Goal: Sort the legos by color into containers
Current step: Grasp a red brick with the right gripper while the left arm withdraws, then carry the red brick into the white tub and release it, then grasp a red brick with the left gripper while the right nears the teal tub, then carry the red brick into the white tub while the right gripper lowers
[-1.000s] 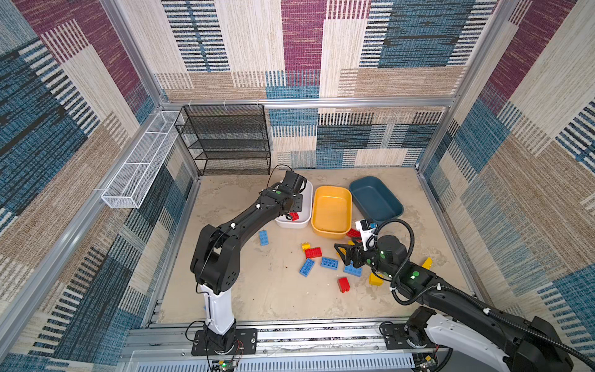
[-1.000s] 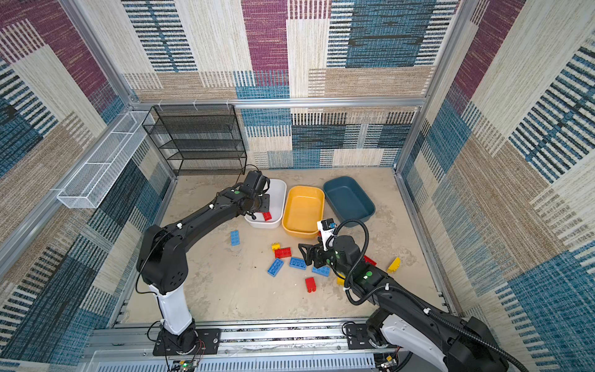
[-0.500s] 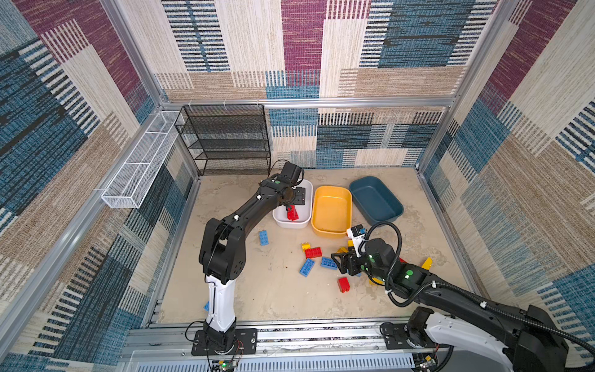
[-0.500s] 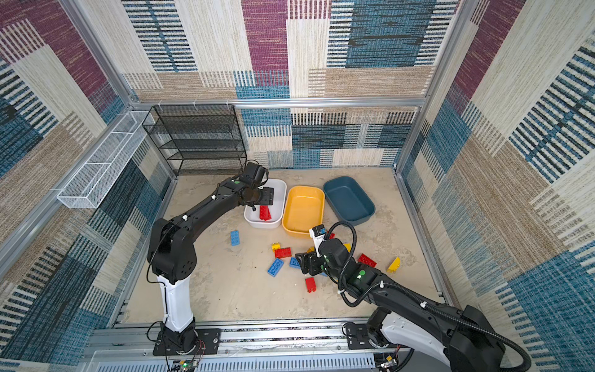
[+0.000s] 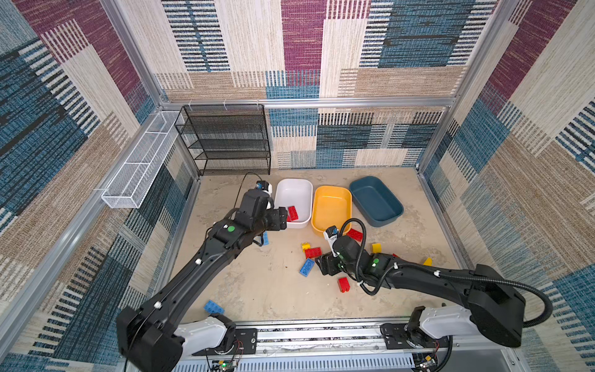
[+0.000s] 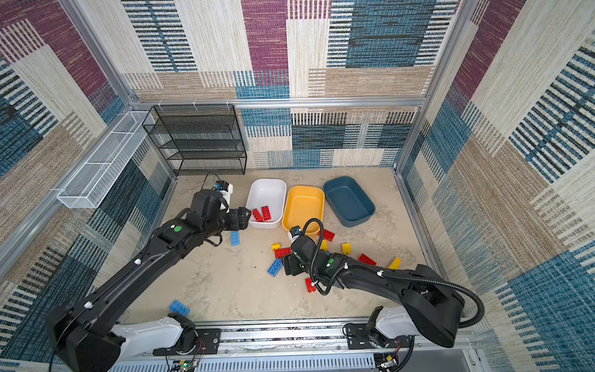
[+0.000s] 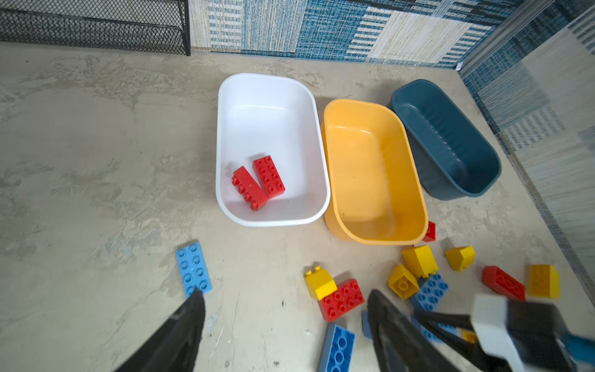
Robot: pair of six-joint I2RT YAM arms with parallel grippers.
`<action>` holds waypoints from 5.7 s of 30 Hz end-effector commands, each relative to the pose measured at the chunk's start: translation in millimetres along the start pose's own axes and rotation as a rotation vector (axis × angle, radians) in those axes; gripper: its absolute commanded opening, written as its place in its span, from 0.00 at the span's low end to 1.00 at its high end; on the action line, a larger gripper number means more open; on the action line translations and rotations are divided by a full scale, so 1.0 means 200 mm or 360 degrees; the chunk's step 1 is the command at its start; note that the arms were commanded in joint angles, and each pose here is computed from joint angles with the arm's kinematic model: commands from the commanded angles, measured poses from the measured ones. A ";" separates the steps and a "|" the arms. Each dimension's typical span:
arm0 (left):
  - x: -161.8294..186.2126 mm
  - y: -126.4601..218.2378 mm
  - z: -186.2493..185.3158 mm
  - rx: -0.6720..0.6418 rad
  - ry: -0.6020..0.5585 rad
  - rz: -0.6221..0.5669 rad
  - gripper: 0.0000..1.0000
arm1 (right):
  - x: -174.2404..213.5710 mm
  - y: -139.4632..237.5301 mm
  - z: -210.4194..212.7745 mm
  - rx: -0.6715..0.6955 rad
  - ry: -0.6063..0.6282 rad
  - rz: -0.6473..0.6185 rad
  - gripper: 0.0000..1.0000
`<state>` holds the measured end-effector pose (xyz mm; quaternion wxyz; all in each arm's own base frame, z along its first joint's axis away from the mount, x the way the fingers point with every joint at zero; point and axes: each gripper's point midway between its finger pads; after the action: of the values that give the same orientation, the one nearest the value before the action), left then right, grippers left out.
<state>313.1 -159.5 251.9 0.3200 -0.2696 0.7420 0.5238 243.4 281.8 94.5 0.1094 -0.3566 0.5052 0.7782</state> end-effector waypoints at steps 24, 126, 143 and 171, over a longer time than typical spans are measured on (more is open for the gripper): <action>0.34 0.41 0.19 0.0018 -0.0093 -0.0092 0.80 | -0.03 -0.40 -0.03 0.0390 -0.0108 0.0100 0.86; 1.35 -0.47 -1.13 0.0859 -0.1350 0.0574 0.65 | -0.81 0.87 -0.63 0.0010 -0.0336 -0.0939 1.00; 1.13 -0.38 -1.10 0.0744 -0.1293 0.0365 0.29 | -0.73 0.87 -0.60 -0.0028 -0.0301 -0.0891 1.00; -0.14 -0.92 -0.01 -0.0195 -0.0255 0.0346 0.29 | -0.45 0.66 -0.66 -0.0031 -0.0438 -0.0698 0.98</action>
<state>464.9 -214.6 164.2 0.3147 -0.1698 0.7006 0.6175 293.9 125.3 216.6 0.3324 -0.3525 0.3878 0.7842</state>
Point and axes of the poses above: each gripper's point midway between its finger pads, its own y axis back along the fingers, its own z axis along the line the jaws close on, x = y × z
